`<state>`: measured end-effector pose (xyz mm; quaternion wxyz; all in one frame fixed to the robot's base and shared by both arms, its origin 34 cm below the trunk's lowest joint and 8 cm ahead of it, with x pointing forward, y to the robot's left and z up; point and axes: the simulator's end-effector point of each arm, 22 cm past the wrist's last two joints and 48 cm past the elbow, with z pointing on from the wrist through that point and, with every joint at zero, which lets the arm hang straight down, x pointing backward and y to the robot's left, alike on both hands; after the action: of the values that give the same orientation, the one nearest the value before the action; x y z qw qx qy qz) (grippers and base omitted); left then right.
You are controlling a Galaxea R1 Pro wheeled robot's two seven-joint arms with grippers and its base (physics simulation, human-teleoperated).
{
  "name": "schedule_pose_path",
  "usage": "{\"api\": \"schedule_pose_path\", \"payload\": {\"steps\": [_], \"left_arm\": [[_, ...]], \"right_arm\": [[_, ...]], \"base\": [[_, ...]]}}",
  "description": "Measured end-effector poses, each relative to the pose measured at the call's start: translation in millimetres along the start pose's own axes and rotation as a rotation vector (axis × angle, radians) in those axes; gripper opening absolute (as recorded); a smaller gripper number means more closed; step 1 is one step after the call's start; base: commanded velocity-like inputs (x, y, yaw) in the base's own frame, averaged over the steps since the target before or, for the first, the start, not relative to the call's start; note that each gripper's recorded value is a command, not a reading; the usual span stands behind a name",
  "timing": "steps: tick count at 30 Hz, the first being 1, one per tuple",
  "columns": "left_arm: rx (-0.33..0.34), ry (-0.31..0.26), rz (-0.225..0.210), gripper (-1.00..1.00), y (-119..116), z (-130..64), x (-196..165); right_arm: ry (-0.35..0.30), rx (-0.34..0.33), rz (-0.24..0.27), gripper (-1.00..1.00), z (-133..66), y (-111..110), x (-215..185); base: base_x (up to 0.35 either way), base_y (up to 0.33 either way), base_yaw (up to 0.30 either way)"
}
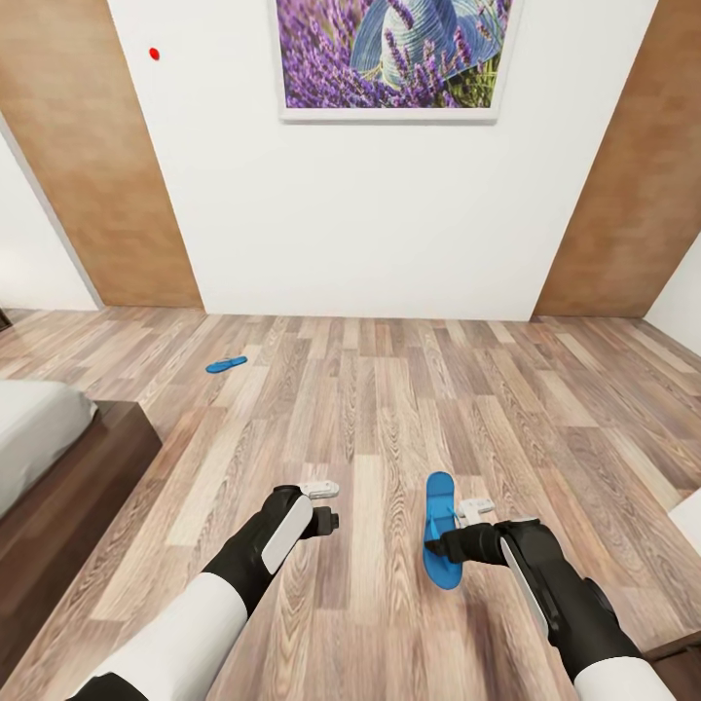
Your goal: In the bedroom, move the book from the bed onto either nightstand, and place the two sandals side by side next to the bed.
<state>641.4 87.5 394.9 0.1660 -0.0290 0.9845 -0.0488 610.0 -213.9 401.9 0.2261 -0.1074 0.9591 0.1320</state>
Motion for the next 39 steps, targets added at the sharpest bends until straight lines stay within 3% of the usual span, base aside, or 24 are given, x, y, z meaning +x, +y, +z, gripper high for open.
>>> {"api": "schedule_pose_path", "payload": {"steps": [39], "left_arm": [[0.0,0.0,0.0,1.0,0.0,0.0,-0.1]], "right_arm": [[0.001,0.0,-0.001,-1.0,0.2,0.5,0.1]], "base": [[0.076,0.0,0.0]]}}
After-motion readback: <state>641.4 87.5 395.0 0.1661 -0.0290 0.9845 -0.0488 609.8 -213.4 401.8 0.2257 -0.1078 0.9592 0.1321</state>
